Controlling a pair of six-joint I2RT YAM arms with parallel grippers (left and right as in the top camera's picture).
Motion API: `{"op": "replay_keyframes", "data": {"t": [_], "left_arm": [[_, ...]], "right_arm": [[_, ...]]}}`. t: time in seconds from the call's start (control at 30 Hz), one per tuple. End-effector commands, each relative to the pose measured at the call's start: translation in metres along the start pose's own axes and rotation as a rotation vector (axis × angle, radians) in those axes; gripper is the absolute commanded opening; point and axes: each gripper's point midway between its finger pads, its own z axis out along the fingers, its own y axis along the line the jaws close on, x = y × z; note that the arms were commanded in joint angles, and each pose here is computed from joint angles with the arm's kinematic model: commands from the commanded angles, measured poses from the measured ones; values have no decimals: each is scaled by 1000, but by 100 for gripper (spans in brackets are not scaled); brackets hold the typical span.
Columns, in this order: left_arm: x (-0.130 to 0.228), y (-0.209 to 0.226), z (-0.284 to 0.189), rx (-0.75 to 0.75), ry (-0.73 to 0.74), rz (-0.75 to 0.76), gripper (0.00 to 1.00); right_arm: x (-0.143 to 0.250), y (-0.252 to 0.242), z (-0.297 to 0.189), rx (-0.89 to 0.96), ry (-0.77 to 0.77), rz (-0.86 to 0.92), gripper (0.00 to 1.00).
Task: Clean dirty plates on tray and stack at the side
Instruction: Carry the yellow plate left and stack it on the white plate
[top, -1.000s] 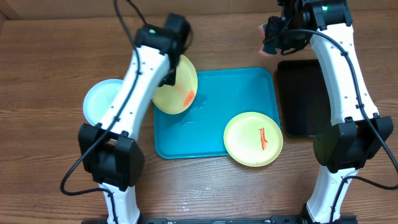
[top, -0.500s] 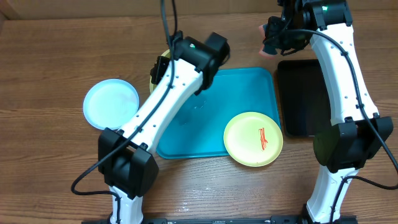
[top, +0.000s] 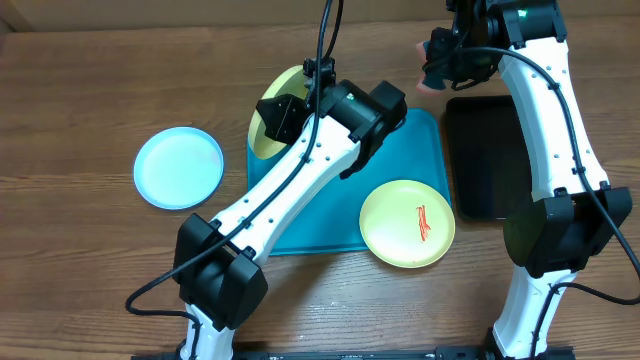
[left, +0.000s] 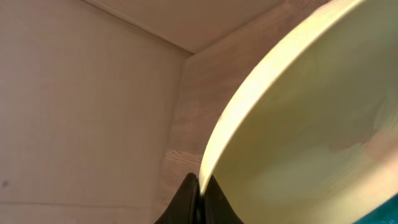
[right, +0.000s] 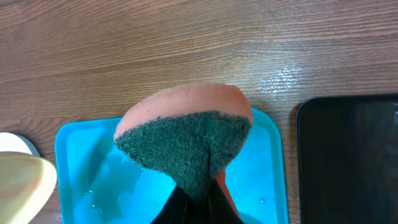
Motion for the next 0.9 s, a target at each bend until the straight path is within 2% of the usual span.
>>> {"op": "replay_keyframes", "data": {"t": [0.0,0.33,0.47,0.77,0.87], "left_arm": [[-7,22,-7,-51,-57,-93,4],[-5,21,-7,-43,-50,-119,4],[2,12,-5,8,-1,-148,4],[37,-25,11,252,275,-171,4],[47,-39,25,391,388,-156,4]], "right_arm": [[-5,4,-16,-12,-39,-5,4],[-5,4,-16,-12,-39,-5,4],[-5,4,-16,-11,-37,-5,4],[-4,2,-16,-3,-35,-4,4],[-3,2,-16,-3,-33,-4,4]]}}
